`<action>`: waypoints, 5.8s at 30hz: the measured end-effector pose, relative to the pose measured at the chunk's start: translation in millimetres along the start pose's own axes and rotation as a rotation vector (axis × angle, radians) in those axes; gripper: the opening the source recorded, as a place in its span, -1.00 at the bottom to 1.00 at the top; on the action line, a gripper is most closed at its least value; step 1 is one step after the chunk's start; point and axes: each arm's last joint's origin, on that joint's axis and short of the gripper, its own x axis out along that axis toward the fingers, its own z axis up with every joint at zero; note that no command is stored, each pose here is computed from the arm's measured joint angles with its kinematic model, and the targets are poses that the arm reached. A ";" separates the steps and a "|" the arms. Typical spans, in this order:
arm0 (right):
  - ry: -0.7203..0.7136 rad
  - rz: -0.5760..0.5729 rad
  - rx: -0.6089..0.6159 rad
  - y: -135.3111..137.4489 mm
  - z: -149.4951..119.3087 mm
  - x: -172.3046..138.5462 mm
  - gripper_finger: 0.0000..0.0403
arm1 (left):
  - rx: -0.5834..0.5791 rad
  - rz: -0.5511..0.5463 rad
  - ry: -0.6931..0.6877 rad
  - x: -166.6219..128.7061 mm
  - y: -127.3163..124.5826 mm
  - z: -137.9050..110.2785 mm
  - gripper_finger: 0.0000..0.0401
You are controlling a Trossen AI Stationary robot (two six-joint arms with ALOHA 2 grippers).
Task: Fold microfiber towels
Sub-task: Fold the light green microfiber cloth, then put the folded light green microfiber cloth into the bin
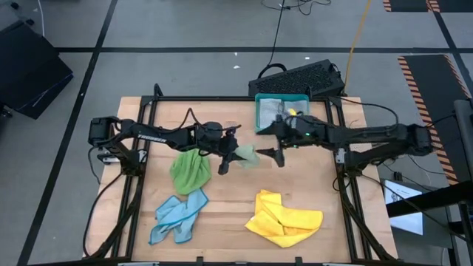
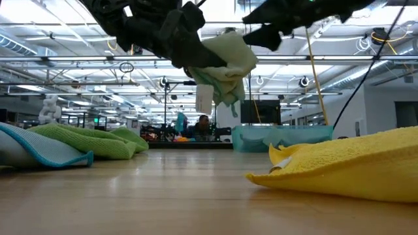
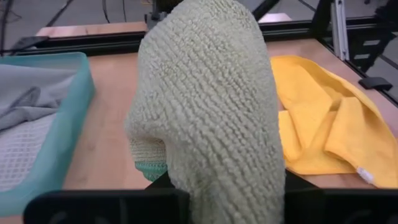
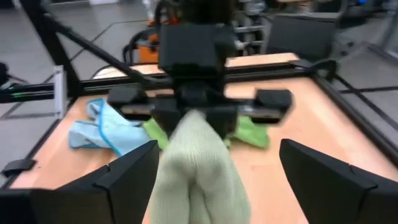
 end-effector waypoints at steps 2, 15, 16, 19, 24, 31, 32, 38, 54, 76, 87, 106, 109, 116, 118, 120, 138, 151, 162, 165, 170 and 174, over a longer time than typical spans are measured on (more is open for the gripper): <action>0.035 0.027 -0.010 -0.5 1.9 12.8 0.62 | 0.001 -0.004 0.002 0.5 -1.9 0.1 -0.69; 0.234 0.146 -0.012 -2.5 -4.4 59.6 0.49 | 0.001 0.007 0.025 1.9 -6.6 -1.5 -0.69; 0.238 0.146 -0.011 -2.5 -4.7 59.8 0.44 | 0.002 0.008 0.023 1.9 -6.6 -1.3 -0.69; 0.247 0.150 -0.008 -2.3 -5.6 59.6 0.24 | 0.005 0.008 0.021 1.9 -6.6 -1.1 -0.69; 0.243 0.170 -0.007 -1.9 -5.1 59.6 -0.23 | 0.009 0.009 0.015 1.9 -6.5 -0.5 -0.69; 0.240 0.172 -0.025 -2.1 -5.2 59.5 -0.78 | -0.018 0.009 0.009 1.9 -6.4 -0.3 -0.67; 0.240 0.172 -0.026 -2.1 -5.1 59.3 -0.78 | -0.038 0.009 0.007 1.9 -6.5 -0.1 -0.63; 0.230 0.155 -0.021 -2.8 -0.3 52.2 -0.78 | -0.092 0.094 0.002 3.2 -9.0 1.5 -0.10; 0.237 -0.011 0.081 -29.0 22.5 -10.0 -0.78 | -0.079 0.456 0.327 -47.4 -4.9 -3.8 0.61; 0.176 -0.247 0.508 -158.0 -21.5 -78.1 -0.78 | -0.038 0.350 0.216 -35.3 -44.1 7.6 -0.09; 0.259 -0.303 0.785 -212.6 -72.9 -117.4 -0.78 | -0.017 0.314 0.214 -33.4 -56.1 8.4 -0.11; 0.532 -0.631 0.759 -229.9 -105.7 -114.6 -0.07 | -0.012 0.314 0.215 -33.5 -55.9 8.4 -0.13; 0.531 -0.650 0.716 -227.0 -100.3 -115.6 0.10 | -0.012 0.313 0.215 -33.4 -55.9 8.4 -0.13; 0.552 -0.755 0.568 -214.6 -81.7 -121.6 0.33 | -0.012 0.313 0.215 -33.4 -55.9 8.4 -0.13; 0.531 -0.761 0.546 -210.5 -75.4 -123.8 0.35 | -0.012 0.313 0.215 -33.4 -55.9 8.4 -0.13; 0.531 -0.785 0.518 -205.9 -70.4 -126.0 0.34 | -0.012 0.313 0.215 -33.4 -55.9 8.4 -0.13; 0.306 -0.826 0.348 -172.9 -26.8 -98.6 -0.02 | -0.009 0.313 0.211 -33.3 -55.9 8.8 -0.13; 0.269 -0.696 0.303 -205.5 -38.9 -25.2 -0.97 | -0.003 0.314 0.173 -32.6 -55.6 12.5 -0.13; 0.564 -0.664 0.421 -196.5 -73.7 -31.7 -0.99 | 0.002 0.314 0.174 -32.6 -55.6 12.4 -0.13; 0.538 -0.706 0.421 -187.1 -86.3 -39.9 -1.00 | 0.005 0.314 0.175 -32.6 -55.6 12.4 -0.13; 0.464 -0.744 0.415 -177.4 -119.7 -47.9 -1.00 | 0.005 0.313 0.175 -32.6 -55.6 12.4 -0.13; 0.433 -0.750 0.422 -170.8 -140.5 -50.2 -1.00 | 0.005 0.314 0.174 -32.6 -55.6 12.4 -0.13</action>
